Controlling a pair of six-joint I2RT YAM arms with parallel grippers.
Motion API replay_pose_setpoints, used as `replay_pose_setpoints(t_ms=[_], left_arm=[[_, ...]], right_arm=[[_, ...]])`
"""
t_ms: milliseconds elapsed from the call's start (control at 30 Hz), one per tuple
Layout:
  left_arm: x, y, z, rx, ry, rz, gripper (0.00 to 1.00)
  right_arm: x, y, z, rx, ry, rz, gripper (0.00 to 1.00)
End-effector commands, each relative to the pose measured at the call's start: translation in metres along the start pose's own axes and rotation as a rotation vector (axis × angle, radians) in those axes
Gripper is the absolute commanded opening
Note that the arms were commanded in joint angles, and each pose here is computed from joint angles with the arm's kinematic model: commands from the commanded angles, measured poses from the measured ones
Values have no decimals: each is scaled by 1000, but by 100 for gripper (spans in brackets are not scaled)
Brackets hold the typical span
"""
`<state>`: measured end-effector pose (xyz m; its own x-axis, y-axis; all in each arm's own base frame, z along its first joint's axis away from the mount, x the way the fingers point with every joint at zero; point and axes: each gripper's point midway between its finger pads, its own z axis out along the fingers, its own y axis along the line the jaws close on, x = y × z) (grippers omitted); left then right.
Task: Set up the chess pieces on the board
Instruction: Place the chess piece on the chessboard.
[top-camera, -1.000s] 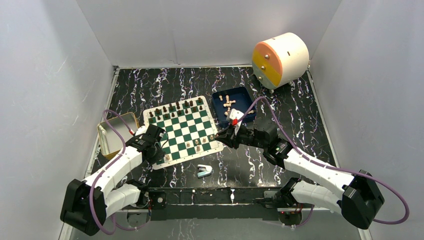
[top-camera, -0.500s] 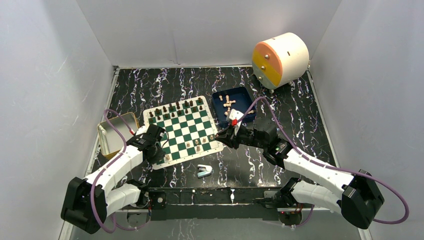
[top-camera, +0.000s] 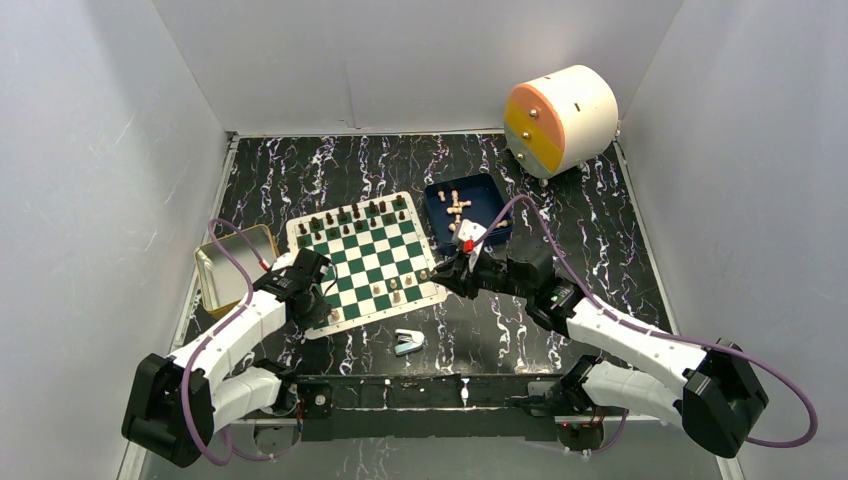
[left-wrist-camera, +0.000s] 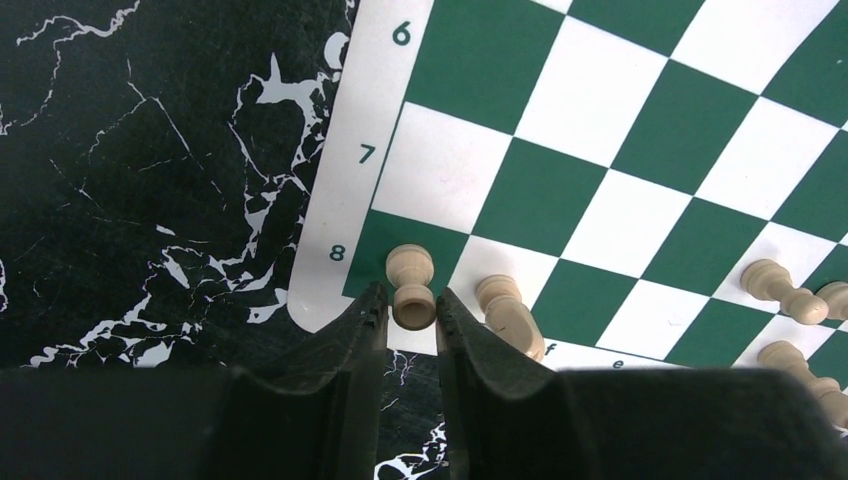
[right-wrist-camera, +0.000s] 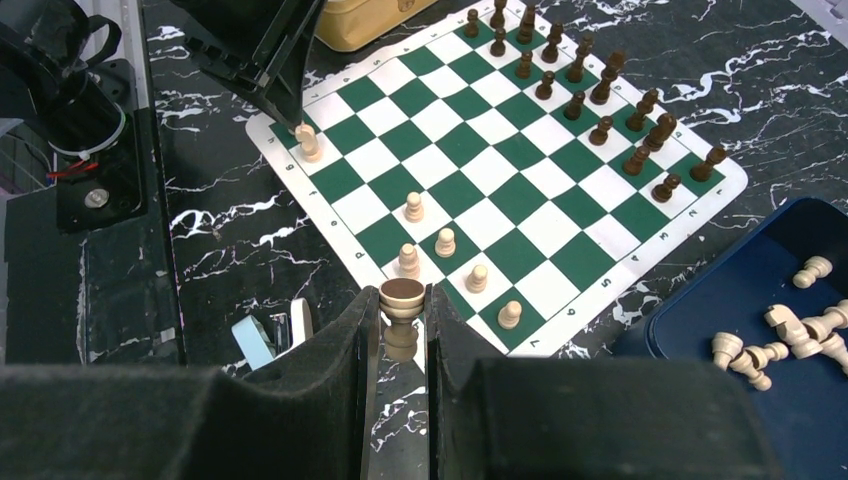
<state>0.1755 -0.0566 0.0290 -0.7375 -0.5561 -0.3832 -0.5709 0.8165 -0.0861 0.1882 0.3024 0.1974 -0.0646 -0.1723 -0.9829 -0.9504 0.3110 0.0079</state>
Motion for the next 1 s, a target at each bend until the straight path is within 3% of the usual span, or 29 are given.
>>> replay_pose_setpoints(t_ms=[0,567,967], left_arm=[[1,9,-2,-43,1,2,24],[-4,2,-7,-7,-10,9,26],[-26,-10,-33,39,-64,21,36]], right_arm=[[-12,1,0,-6,-48,-32,24],[-12,2,-3,-6,-52,-34,24],[-7,1,0,4,-37,2,24]])
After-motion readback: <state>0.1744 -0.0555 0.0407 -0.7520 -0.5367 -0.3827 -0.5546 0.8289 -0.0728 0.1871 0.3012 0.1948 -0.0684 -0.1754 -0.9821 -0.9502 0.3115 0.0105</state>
